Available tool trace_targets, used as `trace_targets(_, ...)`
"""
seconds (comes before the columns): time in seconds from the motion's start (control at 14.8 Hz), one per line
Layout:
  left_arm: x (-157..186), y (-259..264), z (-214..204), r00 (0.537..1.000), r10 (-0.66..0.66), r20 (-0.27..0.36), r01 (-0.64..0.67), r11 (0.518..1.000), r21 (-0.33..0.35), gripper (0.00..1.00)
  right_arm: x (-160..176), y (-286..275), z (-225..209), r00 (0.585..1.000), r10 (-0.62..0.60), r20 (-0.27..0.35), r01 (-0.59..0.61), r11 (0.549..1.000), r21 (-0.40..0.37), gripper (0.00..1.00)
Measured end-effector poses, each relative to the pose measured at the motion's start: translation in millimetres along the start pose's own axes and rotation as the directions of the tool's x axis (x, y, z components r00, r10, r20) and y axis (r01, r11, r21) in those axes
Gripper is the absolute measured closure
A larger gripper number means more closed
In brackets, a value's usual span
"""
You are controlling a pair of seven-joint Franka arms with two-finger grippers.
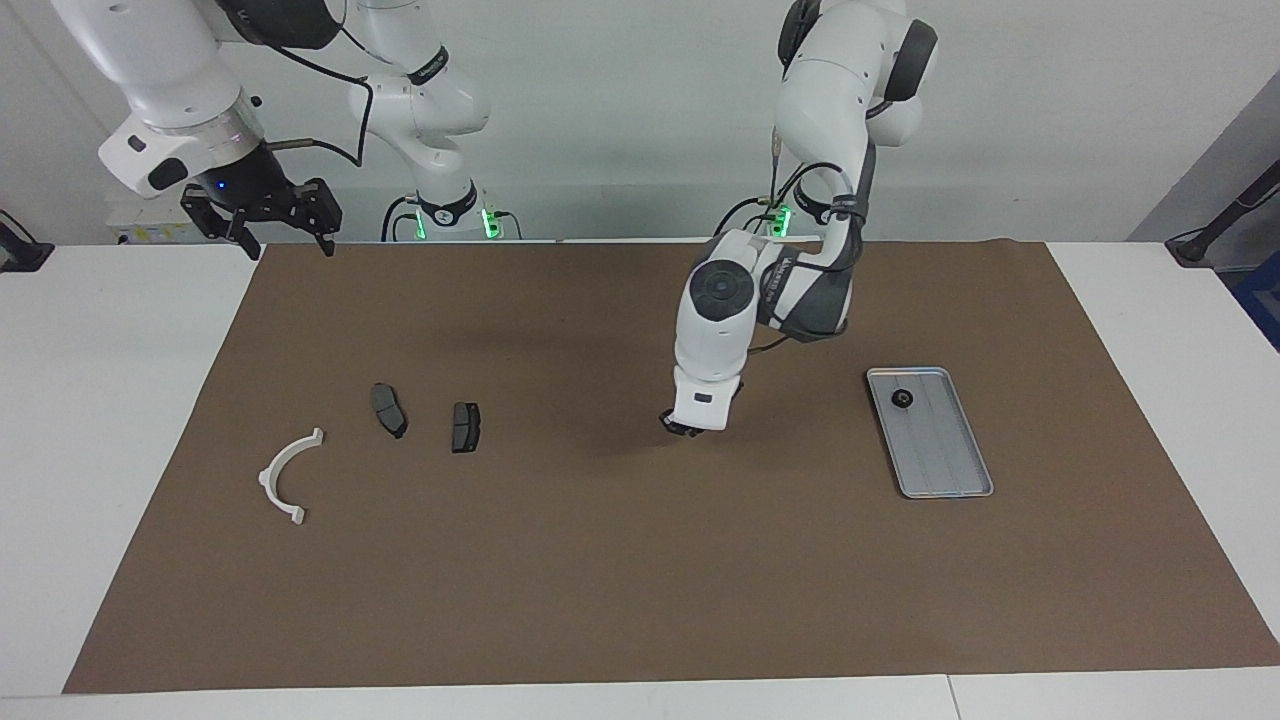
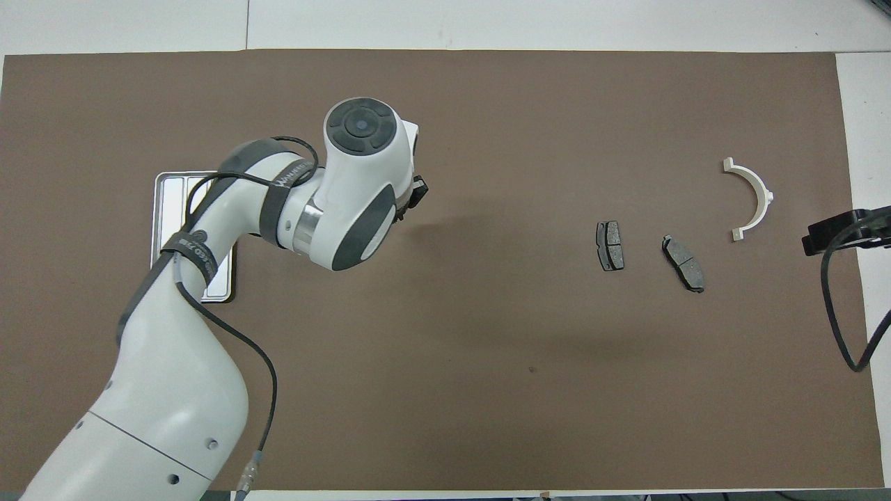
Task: Pick bearing gear from pile to tray
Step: 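Carry the bearing with the left gripper over the silver tray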
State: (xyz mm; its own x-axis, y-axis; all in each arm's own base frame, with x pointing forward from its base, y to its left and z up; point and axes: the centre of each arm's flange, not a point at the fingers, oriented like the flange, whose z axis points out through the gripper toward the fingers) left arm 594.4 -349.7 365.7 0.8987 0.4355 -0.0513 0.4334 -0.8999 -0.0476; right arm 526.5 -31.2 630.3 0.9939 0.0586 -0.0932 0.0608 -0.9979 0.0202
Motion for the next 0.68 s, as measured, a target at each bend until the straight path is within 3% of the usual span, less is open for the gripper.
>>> trace_targets(0.47, 154.0, -151.0, -9.4, 0.979, 0.202, 0.012, -0.201, 0.979, -0.015, 0.76, -0.3, 2.9, 0.2, 1.0, 0.005, 0.0, -0.005, 1.0, 0.001, 0.09)
trace_targets(0.68, 182.0, -192.5, -0.5, 0.968, 0.252, 0.015, -0.251, 0.968, -0.019, 0.76, -0.3, 2.9, 0.3, 1.0, 0.005, 0.001, -0.005, 1.0, 0.001, 0.1)
